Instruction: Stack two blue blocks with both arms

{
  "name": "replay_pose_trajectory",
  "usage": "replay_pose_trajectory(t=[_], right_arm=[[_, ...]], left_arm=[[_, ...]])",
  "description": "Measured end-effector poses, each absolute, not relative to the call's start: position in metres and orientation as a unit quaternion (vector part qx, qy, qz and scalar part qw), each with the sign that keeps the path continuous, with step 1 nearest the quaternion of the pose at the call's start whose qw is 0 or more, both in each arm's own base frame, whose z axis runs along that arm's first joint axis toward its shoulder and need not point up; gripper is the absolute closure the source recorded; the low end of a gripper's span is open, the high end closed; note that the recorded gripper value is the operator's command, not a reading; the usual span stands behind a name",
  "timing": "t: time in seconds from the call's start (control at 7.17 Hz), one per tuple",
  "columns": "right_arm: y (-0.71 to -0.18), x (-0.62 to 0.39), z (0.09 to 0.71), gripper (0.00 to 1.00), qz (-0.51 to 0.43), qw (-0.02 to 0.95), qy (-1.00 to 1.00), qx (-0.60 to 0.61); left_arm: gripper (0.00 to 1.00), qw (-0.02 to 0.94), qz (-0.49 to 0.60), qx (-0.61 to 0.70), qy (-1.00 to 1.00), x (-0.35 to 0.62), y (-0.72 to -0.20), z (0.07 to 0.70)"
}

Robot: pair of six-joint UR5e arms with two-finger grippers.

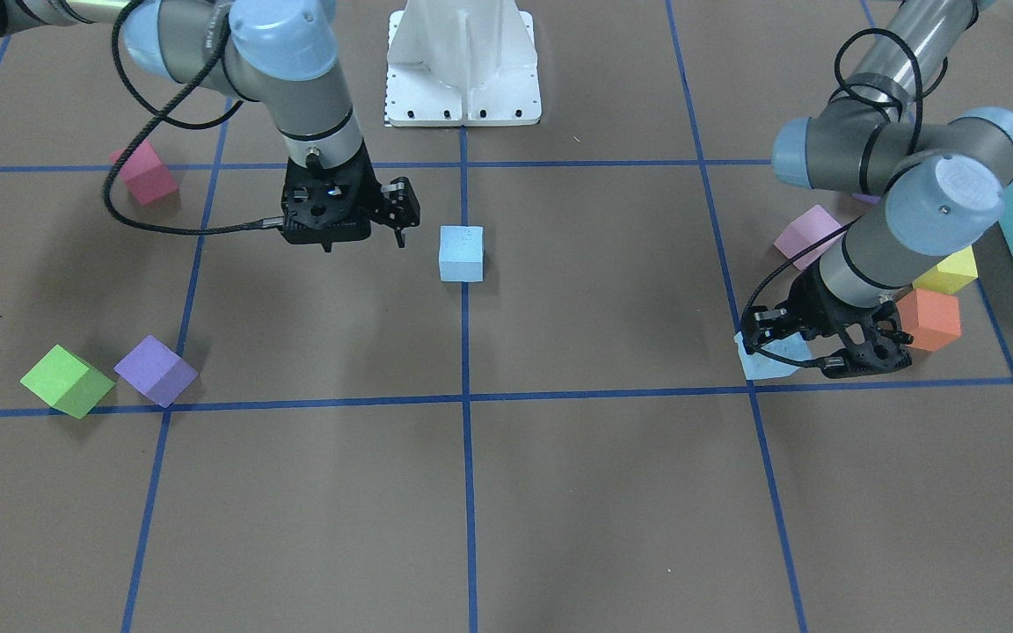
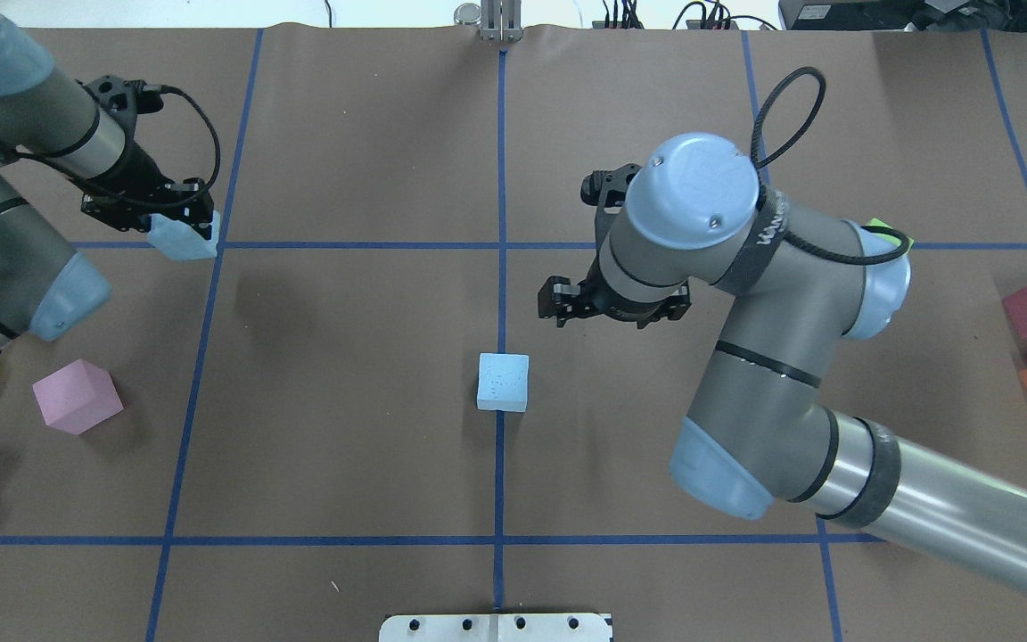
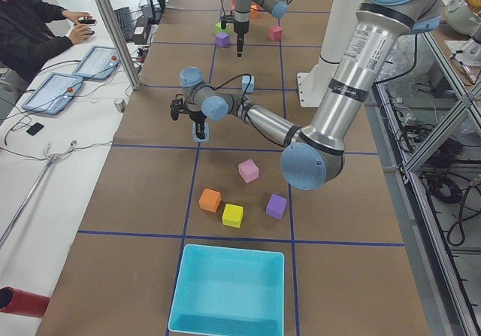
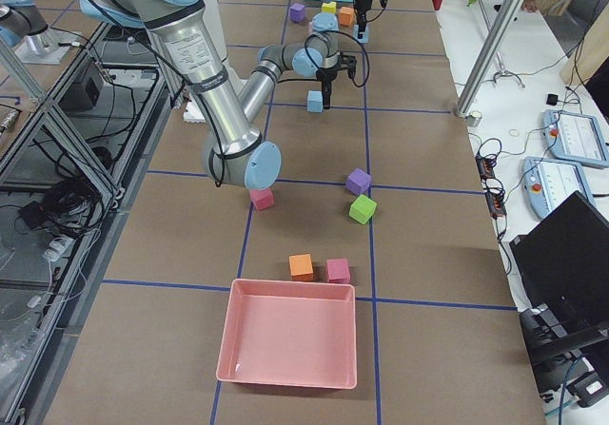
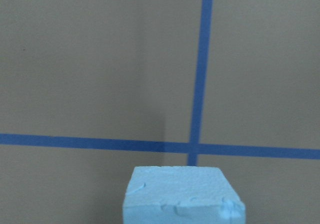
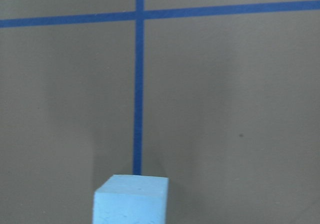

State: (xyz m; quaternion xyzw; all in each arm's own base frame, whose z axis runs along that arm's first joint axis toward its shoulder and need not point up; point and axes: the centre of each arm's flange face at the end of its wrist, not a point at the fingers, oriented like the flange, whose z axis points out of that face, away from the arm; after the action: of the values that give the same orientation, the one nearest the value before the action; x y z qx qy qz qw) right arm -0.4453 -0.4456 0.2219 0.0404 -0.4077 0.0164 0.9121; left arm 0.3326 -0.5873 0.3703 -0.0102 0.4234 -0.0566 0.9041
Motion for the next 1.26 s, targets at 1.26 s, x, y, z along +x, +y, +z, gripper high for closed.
replay_pose_trajectory(t=[1.26], right_arm=[[-0.531, -0.214, 0.365, 0.0, -0.059, 0.916, -0.393, 0.053]], left_arm=[[0.48, 0.899, -0.079, -0.028, 0.431, 0.516, -0.547, 0.14]])
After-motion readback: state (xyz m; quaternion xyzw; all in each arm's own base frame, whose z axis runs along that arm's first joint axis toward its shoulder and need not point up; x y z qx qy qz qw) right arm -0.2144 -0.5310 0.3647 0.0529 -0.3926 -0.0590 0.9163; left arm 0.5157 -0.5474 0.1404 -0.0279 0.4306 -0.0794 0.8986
